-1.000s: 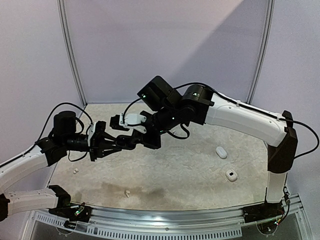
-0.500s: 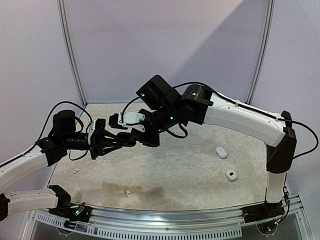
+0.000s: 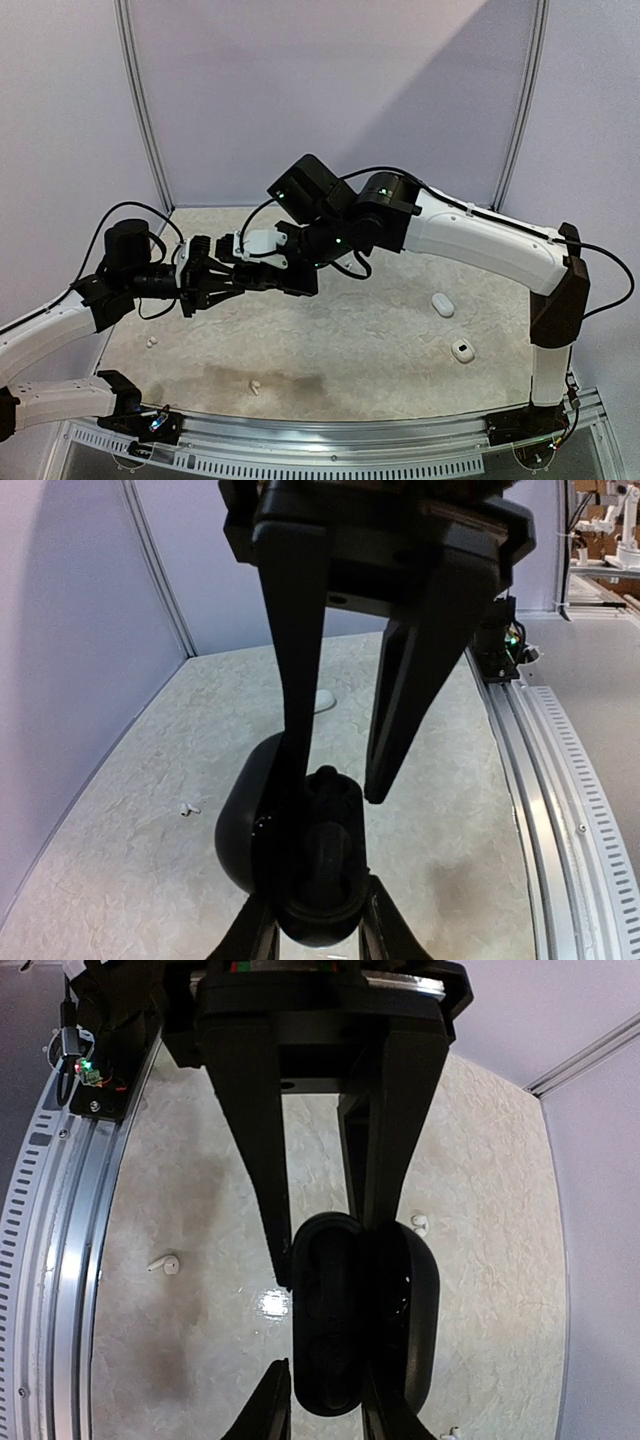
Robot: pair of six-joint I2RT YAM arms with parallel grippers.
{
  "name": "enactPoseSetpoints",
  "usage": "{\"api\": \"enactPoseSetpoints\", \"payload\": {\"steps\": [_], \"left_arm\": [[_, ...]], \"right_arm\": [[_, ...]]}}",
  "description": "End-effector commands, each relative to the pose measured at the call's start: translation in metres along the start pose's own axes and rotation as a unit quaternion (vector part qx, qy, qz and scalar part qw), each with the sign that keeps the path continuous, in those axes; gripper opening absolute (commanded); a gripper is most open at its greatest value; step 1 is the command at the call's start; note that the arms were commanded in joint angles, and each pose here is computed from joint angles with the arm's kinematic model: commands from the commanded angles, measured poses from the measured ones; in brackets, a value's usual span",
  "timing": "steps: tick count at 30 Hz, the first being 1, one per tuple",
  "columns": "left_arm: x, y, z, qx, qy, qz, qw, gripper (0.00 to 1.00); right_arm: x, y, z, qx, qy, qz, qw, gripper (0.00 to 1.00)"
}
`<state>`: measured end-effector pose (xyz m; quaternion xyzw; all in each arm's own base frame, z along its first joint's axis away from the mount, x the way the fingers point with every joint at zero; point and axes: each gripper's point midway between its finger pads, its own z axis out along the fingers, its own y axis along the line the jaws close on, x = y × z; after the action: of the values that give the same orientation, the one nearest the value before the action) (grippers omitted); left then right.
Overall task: Insert the wireless bluetooth earbuds into the charging case
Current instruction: Insert the right earbud into the right side groove of the charging case.
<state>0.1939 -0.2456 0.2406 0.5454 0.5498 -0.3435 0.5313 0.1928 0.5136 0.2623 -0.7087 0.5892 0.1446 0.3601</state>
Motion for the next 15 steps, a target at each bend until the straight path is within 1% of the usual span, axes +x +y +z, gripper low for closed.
{"api": "enactPoseSetpoints", "payload": {"steps": [1,4,9,11,13,15], "left_arm": [[-0.007,-0.009,0.001,0.019,-0.012,0.007,1.000,0.00],[0.000,-0.007,0.001,0.010,0.001,-0.003,1.000,0.00],[0.020,0.000,0.003,-0.014,0.036,-0.049,0.998,0.00],[0.022,0.002,0.003,-0.020,0.038,-0.054,0.998,0.00],[0.023,0.001,0.003,-0.019,0.037,-0.050,0.998,0.00],[0.024,-0.001,0.003,-0.013,0.038,-0.029,0.999,0.00]], "right_arm": [[0.002,-0.004,0.005,0.011,0.011,-0.001,1.000,0.25],[-0.002,-0.006,-0.003,0.016,0.004,0.003,1.000,0.27],[-0.027,-0.019,-0.043,0.045,-0.046,0.018,0.998,0.32],[-0.040,-0.024,-0.058,0.054,-0.076,0.025,0.995,0.34],[-0.057,-0.027,-0.074,0.057,-0.122,0.037,0.990,0.37],[-0.073,-0.029,-0.089,0.047,-0.180,0.058,0.981,0.38]]}}
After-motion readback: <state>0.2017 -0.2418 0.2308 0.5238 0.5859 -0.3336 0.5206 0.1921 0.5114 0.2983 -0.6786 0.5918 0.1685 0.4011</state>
